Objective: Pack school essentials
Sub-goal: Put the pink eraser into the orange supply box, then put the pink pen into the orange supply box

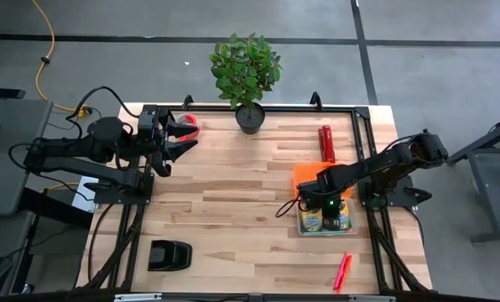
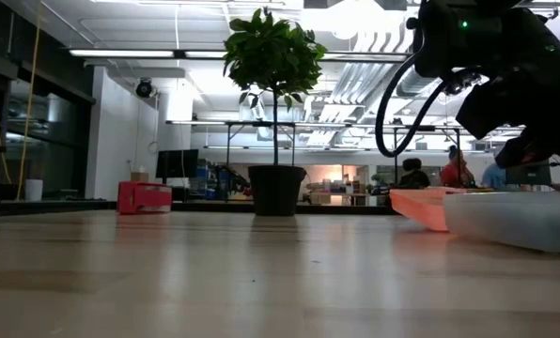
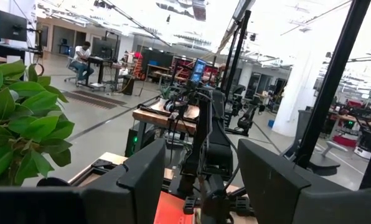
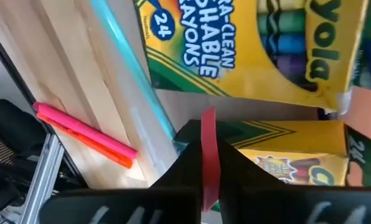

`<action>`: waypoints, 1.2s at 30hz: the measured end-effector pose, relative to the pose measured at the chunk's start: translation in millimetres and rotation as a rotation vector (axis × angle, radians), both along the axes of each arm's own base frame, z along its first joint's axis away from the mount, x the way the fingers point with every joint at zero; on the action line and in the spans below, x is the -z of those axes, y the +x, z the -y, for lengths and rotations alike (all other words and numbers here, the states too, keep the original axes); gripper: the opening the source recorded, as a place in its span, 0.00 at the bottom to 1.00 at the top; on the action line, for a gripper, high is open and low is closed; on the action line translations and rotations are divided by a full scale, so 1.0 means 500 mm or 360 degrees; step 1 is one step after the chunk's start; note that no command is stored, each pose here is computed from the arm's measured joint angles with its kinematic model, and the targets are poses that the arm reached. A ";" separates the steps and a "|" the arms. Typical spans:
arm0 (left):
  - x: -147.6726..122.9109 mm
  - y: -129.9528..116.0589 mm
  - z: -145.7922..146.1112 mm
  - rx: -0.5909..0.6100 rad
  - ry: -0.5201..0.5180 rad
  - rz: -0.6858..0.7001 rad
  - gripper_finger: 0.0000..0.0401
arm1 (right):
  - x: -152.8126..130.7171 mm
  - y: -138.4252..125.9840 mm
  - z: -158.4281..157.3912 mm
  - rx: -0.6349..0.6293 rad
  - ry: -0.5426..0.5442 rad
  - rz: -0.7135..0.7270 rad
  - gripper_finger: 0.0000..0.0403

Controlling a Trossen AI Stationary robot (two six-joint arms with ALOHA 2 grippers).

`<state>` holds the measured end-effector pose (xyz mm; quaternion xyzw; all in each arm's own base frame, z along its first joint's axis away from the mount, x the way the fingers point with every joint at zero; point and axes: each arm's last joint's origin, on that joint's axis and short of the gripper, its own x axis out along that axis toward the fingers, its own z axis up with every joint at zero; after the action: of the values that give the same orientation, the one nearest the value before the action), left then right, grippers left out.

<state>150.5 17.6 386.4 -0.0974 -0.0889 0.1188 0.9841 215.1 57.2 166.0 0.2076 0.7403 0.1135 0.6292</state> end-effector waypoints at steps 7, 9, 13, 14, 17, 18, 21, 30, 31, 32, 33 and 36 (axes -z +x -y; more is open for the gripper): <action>0.000 0.000 0.000 0.0000 0.0000 0.0000 0.47 | -0.001 0.007 -0.016 0.0046 0.0078 0.0029 0.05; 0.000 0.000 0.000 0.0000 0.0001 0.0000 0.47 | -0.001 0.007 -0.021 0.0057 0.0078 0.0022 0.07; 0.000 0.000 0.000 0.0000 0.0001 0.0000 0.47 | -0.001 0.005 -0.027 0.0044 0.0069 0.0020 0.11; 0.000 0.000 0.000 0.0000 0.0001 0.0000 0.47 | -0.001 0.005 -0.028 0.0043 0.0068 0.0020 0.13; 0.000 0.000 0.000 0.0000 0.0001 0.0000 0.47 | 0.000 0.004 -0.029 0.0043 0.0034 0.0026 0.21; 0.000 0.000 0.000 0.0000 0.0000 0.0000 0.47 | 0.000 0.004 -0.028 0.0051 0.0012 0.0028 0.24; 0.000 0.000 0.000 0.0000 0.0001 0.0000 0.47 | 0.000 0.005 -0.026 0.0049 -0.0013 0.0038 0.35; 0.000 0.000 0.000 0.0000 0.0005 -0.0002 0.47 | -0.078 0.013 -0.008 -0.0111 -0.0159 0.0157 0.52; 0.000 0.000 0.000 0.0000 0.0005 -0.0002 0.47 | -0.092 0.012 -0.005 -0.0100 -0.0201 0.0215 0.52; 0.000 0.000 0.000 -0.0001 0.0004 -0.0002 0.47 | -0.105 0.009 -0.003 -0.0076 -0.0240 0.0275 0.52; 0.000 0.000 0.000 0.0000 0.0004 -0.0002 0.47 | -0.117 0.007 0.000 -0.0036 -0.0273 0.0347 0.52; 0.000 0.000 0.000 -0.0001 0.0004 -0.0005 0.47 | -0.151 0.003 0.005 0.0170 -0.0338 0.0639 0.52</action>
<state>150.6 17.6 386.2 -0.0959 -0.0876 0.1190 0.9844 216.7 54.4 241.6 0.1523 0.5960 0.0405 0.7873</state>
